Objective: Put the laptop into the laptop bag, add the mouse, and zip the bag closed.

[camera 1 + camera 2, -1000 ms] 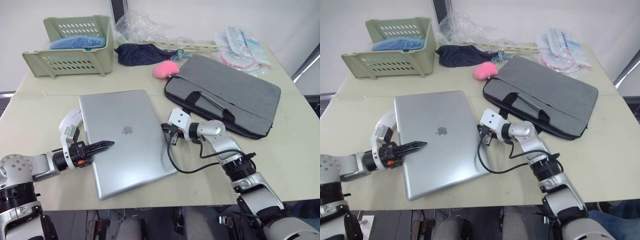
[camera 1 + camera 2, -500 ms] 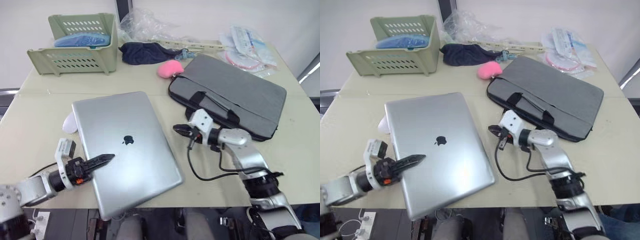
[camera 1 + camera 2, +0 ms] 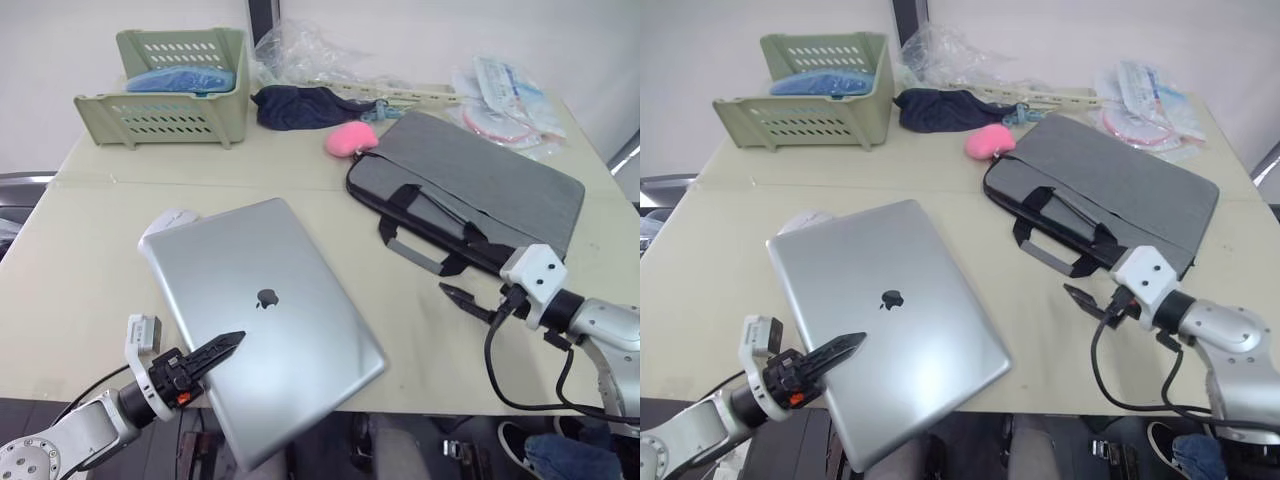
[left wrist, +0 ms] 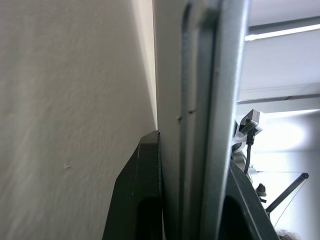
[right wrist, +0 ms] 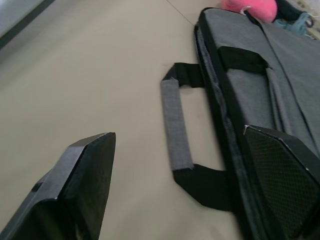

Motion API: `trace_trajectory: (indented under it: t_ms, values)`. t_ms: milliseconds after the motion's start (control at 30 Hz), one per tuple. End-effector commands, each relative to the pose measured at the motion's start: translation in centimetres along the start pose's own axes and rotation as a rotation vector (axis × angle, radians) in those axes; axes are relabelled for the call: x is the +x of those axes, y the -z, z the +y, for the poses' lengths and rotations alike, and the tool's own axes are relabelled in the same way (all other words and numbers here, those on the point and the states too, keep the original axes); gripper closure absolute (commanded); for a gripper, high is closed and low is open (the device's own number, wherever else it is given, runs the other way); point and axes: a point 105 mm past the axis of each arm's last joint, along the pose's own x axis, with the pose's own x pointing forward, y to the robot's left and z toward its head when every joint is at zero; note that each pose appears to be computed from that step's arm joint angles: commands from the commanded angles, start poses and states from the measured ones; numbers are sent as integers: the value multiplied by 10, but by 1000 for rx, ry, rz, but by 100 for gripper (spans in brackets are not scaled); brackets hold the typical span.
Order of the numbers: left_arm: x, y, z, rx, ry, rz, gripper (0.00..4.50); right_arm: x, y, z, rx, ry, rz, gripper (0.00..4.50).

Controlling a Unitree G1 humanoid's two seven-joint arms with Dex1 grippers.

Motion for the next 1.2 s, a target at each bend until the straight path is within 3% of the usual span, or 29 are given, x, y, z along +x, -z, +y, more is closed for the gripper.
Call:
trace_trajectory:
  t_ms: [33,333,633,1200]
  values:
    - [11,1,-23,28,116,24,418,8,-8,-29,-91,55,25,5]
    - [27,6,-29,14,150,39,418,53,3,-72,-94,114,154,5]
    - [31,7,-29,12,144,30,418,70,13,-70,-100,32,204,5]
    - [23,12,-19,6,132,43,418,68,20,-73,-81,25,235,5]
